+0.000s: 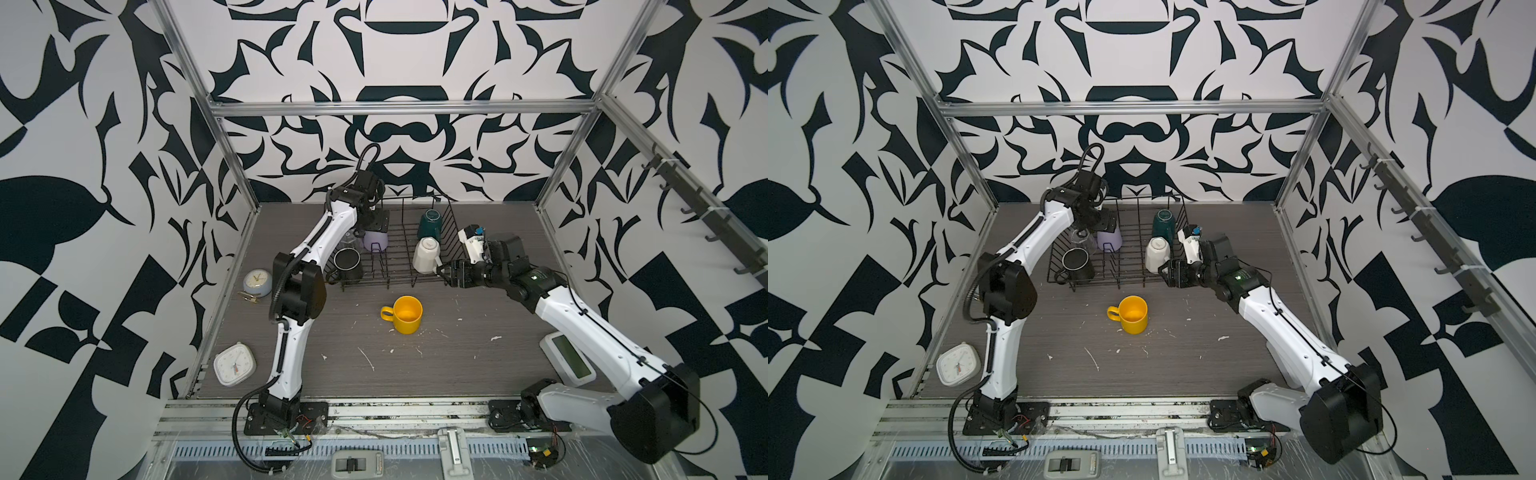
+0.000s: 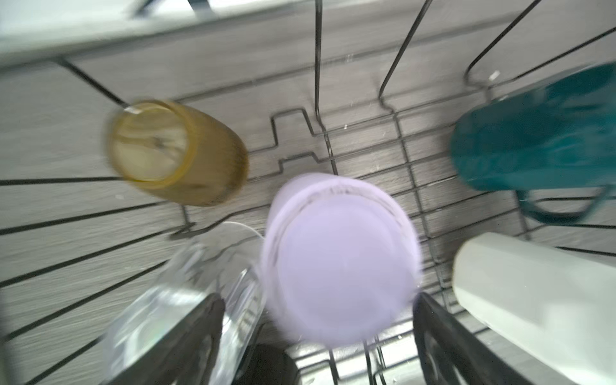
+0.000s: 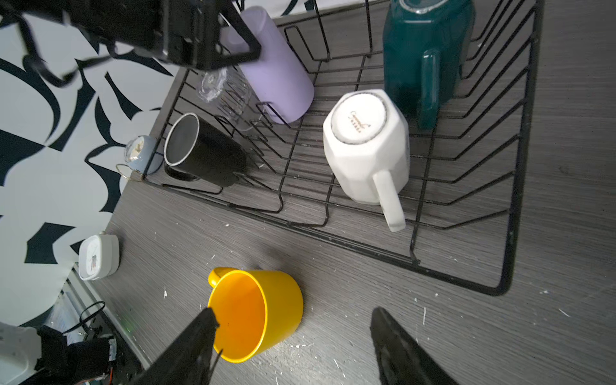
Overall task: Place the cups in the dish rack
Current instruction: 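Open and lift the left gripper while the right gripper moves to the yellow mug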
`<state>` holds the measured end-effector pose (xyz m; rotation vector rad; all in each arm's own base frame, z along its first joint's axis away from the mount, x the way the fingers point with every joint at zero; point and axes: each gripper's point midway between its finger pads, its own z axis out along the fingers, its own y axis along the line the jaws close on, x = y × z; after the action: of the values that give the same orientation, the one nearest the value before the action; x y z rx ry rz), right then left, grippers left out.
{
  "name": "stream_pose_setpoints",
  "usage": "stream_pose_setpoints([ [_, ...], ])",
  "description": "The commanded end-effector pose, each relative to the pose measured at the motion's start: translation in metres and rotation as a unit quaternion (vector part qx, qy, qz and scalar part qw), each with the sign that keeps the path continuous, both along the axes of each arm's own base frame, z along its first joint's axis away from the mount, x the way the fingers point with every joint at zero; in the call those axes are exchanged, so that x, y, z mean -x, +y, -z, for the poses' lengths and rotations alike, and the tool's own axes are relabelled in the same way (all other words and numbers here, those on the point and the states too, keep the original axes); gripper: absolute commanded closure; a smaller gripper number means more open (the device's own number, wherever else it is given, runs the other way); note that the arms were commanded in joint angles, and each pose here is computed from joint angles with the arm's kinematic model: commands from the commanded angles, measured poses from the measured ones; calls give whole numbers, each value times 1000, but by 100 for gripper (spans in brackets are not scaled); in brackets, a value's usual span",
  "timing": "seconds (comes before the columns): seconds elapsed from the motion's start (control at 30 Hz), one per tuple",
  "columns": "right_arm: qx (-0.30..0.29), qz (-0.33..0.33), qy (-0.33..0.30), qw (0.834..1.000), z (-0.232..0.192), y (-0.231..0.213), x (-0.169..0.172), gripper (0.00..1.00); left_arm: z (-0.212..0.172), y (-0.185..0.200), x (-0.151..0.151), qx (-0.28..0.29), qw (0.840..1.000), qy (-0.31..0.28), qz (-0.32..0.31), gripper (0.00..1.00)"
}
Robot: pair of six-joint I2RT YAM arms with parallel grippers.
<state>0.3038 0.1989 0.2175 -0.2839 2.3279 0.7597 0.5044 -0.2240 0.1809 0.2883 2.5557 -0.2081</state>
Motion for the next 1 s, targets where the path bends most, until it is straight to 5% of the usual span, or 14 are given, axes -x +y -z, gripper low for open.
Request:
stream_pose_setpoints([
  [0.0, 33, -6, -26, 999, -14, 3, -1, 25, -69, 7, 1, 34, 995, -90, -13, 8],
  [0.33, 109, -52, 0, 993, 12, 33, 23, 28, -145, 37, 45, 101, 963, -245, -45, 2],
  [0.67, 169, -61, 32, 983, 48, 47, 33, 32, -165, 82, 107, 125, 927, -345, -80, 1],
  [0.97, 191, -73, 55, 977, 73, 68, 28, 40, -167, 100, 136, 136, 913, -373, -97, 1],
])
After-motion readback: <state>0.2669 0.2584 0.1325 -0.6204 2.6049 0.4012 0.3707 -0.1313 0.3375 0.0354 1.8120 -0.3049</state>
